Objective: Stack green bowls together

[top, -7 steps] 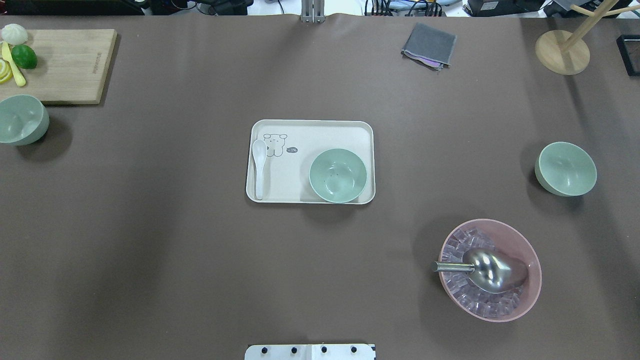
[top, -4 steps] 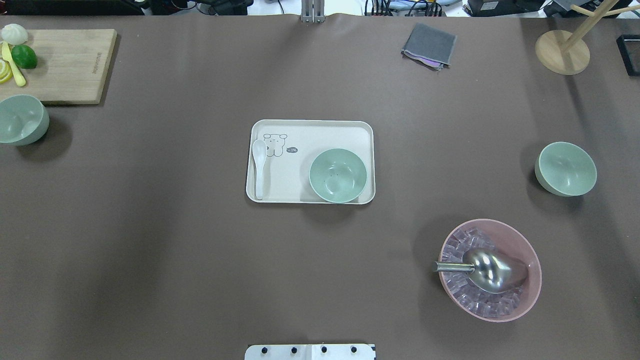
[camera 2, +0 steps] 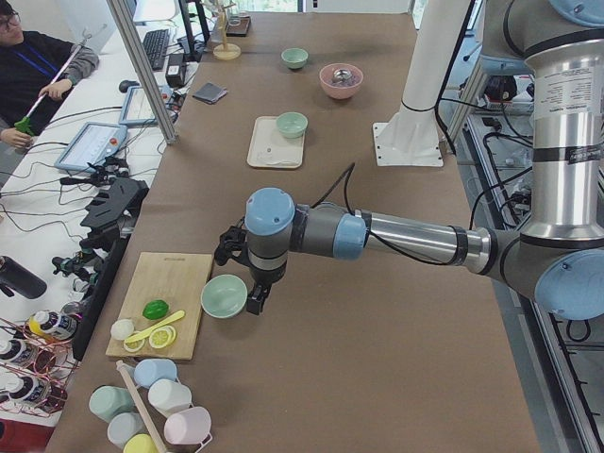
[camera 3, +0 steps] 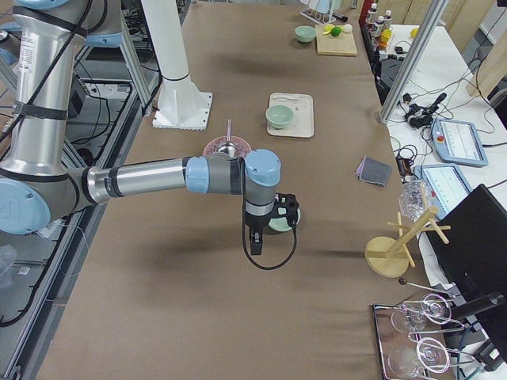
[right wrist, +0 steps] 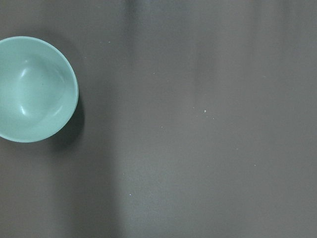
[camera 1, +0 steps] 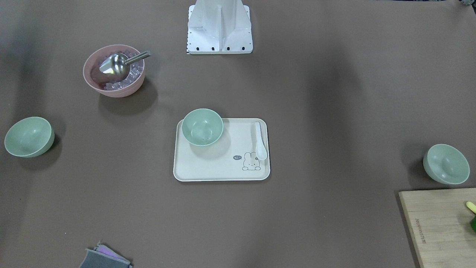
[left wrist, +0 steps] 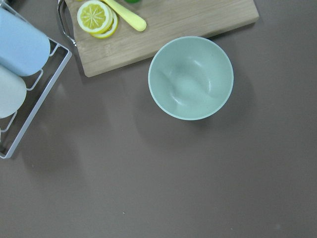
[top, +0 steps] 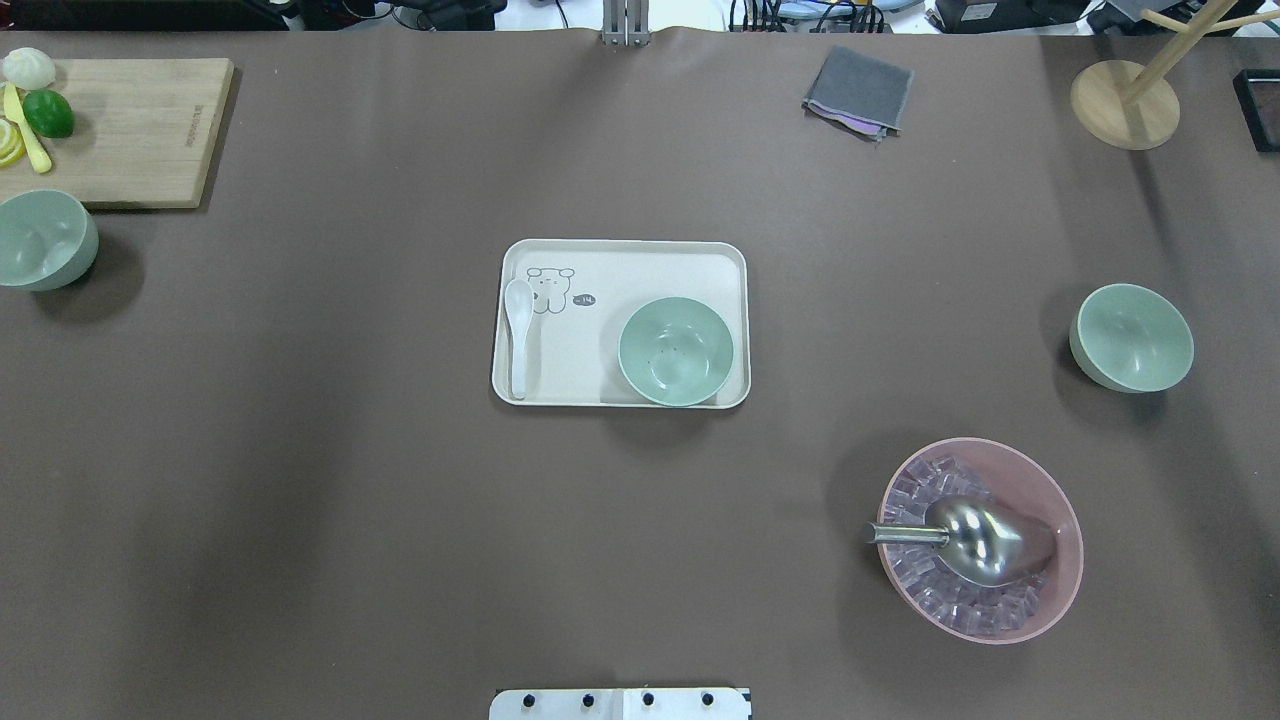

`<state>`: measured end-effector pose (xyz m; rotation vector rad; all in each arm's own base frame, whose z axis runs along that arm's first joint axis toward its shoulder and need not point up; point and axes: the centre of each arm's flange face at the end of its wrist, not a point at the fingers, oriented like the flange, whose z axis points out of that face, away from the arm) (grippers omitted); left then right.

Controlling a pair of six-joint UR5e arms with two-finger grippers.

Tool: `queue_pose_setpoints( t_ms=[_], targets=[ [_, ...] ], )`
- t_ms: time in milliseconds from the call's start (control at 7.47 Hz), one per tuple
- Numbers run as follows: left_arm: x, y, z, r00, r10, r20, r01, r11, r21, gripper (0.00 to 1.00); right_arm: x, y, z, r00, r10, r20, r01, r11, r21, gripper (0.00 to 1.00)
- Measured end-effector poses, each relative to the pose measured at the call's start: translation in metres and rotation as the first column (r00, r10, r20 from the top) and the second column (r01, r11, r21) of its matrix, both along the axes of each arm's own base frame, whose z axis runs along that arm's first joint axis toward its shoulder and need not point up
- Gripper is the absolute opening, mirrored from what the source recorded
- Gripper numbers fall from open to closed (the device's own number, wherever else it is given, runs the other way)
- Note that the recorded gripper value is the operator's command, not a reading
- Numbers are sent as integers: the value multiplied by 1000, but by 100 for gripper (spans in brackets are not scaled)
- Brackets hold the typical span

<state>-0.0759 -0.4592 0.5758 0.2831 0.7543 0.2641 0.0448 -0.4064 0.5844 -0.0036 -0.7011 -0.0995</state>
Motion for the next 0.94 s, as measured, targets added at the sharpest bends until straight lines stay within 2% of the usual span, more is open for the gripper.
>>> queue_pose_setpoints(
  t_ms=[268,402,535,803,937],
  targets=[
    [0,-3,-7,1000,0,2,0,995,95,99,-1,-6,-7,1000,1,5,-2,1000,31,100],
    [0,-8,-10,1000,-18,-3,19,988,153,99,-1,-11,-12,1000,2,8,-2,997,83,100],
    [0,-15,-15,997,-67,-26,71,984,164,99,-1,-14,-18,1000,2,10,-3,991,137,100],
    [3,-25,-29,975,-197,-106,204,977,59,99,-1,-20,-26,1000,1,15,-5,975,223,100],
    [4,-33,-37,963,-236,-130,241,970,27,99,-1,-21,-28,1000,1,17,-5,970,245,100]
  ],
)
